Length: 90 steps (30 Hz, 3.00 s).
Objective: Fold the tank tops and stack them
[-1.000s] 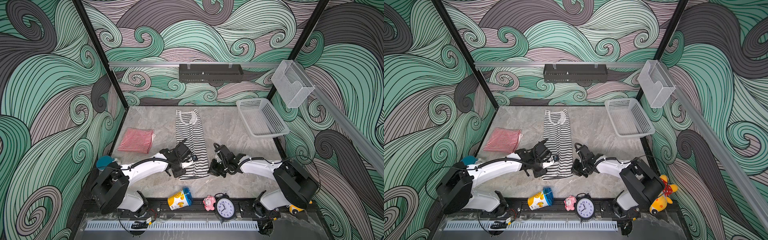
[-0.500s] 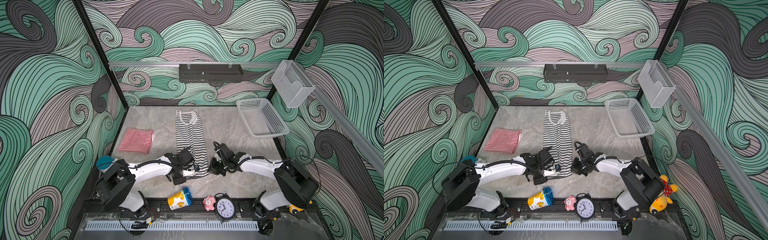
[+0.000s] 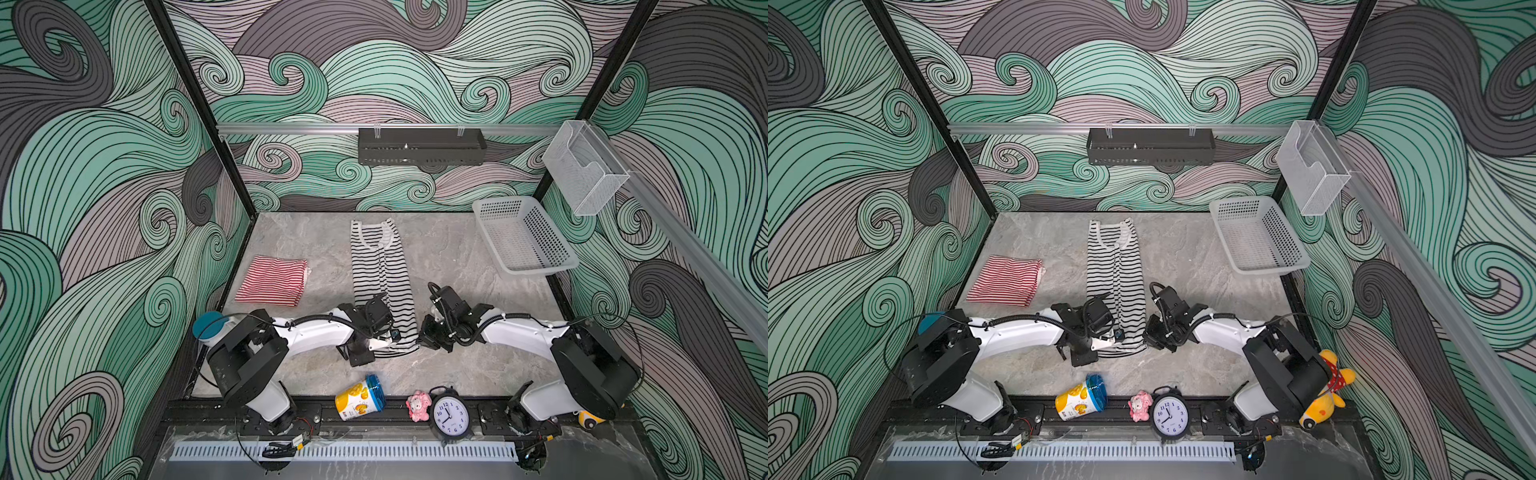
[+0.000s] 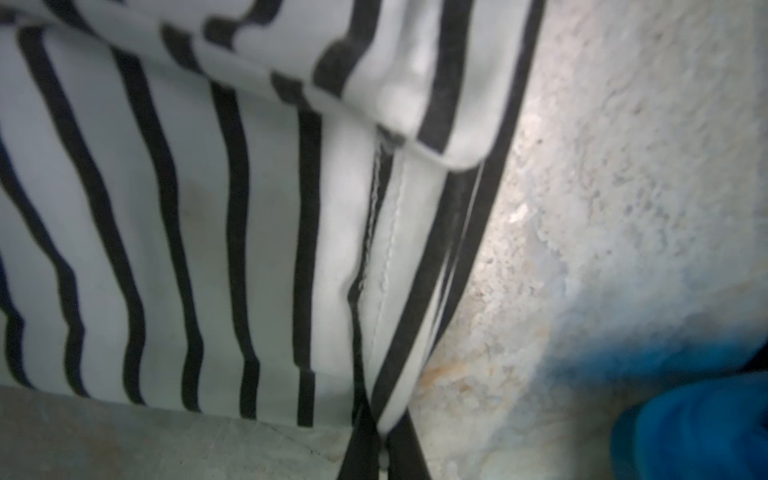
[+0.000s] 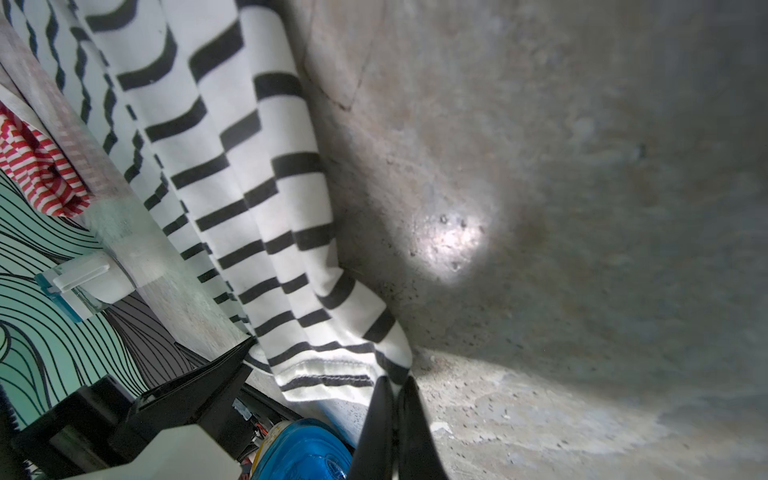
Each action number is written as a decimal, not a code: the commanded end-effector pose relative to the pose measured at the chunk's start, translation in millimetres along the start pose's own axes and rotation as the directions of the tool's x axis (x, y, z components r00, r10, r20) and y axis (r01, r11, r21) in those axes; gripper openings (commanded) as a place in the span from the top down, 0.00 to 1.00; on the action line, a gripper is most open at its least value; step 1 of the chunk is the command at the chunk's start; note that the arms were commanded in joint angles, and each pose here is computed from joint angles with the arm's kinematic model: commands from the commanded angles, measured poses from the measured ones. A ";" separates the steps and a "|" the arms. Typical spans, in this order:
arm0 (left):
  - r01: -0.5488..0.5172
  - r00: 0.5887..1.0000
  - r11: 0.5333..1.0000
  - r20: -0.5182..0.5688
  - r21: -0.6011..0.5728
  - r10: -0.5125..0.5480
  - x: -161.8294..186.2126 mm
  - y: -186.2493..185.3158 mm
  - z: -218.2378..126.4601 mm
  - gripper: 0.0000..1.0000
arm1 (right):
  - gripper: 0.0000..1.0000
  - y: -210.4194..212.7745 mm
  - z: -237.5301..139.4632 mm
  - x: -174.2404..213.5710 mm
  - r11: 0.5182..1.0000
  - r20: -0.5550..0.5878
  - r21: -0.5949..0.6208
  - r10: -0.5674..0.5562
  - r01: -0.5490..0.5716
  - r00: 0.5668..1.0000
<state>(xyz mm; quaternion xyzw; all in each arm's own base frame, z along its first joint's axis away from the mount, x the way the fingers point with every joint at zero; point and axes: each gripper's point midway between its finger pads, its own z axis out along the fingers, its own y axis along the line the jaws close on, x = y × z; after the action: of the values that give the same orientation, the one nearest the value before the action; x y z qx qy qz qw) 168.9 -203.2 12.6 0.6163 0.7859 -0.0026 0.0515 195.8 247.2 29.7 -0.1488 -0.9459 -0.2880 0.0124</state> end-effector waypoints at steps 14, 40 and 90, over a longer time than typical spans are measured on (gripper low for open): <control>-0.064 0.992 0.997 0.108 0.032 0.060 -4.0 -14.8 -73.3 1.00 | 1.00 14.8 -55.6 14.8 0.997 0.067 -0.078 -0.009 0.014 0.998; 0.233 0.963 0.924 0.202 -0.302 -0.177 -33.0 207.1 -109.8 1.00 | 1.00 130.2 -59.8 -157.1 0.980 0.061 -0.168 -0.100 0.109 0.993; 0.539 0.842 0.776 0.246 -0.327 -0.481 -10.1 275.1 -89.0 0.68 | 0.66 160.0 -29.0 -243.9 0.935 0.178 -0.312 -0.114 0.166 0.977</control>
<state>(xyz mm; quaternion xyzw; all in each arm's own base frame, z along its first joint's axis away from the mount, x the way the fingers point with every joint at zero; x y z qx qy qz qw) 446.2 -132.6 99.0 0.3654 0.8949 0.1375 0.2161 471.4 288.6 92.8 -0.1187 -0.8944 -0.4262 -0.0659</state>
